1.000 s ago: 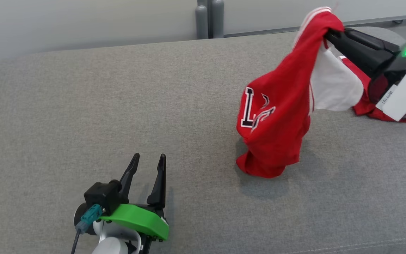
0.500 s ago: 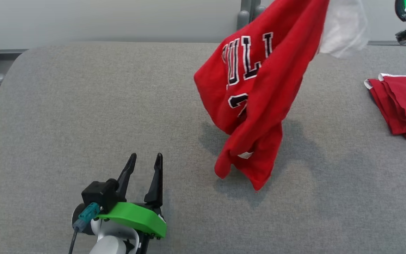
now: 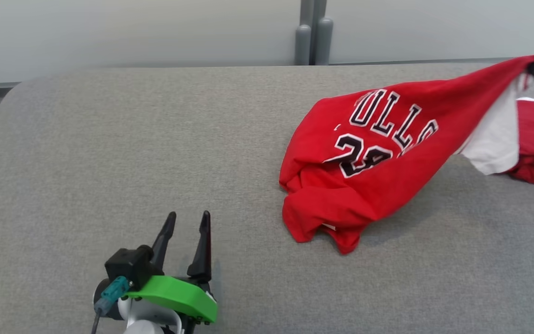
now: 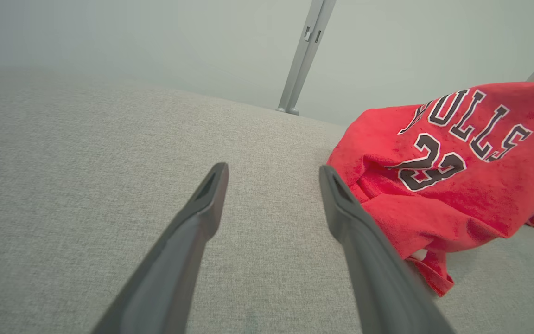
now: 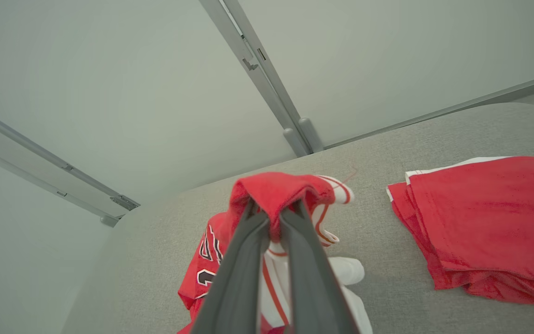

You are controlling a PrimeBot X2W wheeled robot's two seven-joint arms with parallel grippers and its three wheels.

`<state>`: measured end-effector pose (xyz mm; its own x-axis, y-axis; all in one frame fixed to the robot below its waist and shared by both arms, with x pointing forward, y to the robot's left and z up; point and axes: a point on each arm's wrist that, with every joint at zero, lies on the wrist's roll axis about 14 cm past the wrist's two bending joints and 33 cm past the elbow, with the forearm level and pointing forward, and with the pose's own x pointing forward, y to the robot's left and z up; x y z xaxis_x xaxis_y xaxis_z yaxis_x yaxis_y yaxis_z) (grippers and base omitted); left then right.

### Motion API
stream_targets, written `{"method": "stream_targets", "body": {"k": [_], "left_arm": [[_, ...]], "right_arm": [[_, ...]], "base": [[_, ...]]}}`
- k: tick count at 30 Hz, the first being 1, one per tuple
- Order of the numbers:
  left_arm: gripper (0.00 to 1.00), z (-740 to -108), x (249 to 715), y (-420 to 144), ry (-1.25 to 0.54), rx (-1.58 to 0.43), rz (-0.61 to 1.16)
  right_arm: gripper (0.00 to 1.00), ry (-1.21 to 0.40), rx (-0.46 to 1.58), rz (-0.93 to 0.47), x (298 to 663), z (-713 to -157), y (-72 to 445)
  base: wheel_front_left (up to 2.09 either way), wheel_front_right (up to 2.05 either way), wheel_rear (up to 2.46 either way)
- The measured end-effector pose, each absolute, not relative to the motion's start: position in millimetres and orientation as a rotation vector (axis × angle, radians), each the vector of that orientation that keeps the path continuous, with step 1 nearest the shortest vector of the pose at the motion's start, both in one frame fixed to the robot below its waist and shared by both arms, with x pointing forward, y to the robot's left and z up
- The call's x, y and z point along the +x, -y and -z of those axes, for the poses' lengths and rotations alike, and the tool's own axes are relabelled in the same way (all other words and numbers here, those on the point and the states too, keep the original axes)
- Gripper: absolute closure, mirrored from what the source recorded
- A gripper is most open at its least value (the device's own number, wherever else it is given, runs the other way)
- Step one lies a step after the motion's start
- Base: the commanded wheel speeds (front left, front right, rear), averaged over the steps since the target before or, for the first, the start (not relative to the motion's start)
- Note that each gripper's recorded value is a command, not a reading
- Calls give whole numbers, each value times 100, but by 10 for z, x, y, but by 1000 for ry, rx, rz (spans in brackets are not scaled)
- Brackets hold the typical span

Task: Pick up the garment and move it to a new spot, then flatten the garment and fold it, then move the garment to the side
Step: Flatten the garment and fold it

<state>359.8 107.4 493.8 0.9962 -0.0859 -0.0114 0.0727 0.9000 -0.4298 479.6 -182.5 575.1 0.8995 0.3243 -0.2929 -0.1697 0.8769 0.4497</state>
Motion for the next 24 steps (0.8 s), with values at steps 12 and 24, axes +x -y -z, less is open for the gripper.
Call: {"method": "stream_targets", "body": {"k": [12, 24], "left_arm": [[0, -4650, 3463, -154, -263, -499, 410], [0, -4667, 3550, 497, -316, -410, 717]], "right_arm": [[100, -448, 543, 127, 4259, -4919, 3013], [100, -633, 572, 394, 3437, -4141, 3623]], "base": [[0, 0, 0], [0, 0, 0]]}}
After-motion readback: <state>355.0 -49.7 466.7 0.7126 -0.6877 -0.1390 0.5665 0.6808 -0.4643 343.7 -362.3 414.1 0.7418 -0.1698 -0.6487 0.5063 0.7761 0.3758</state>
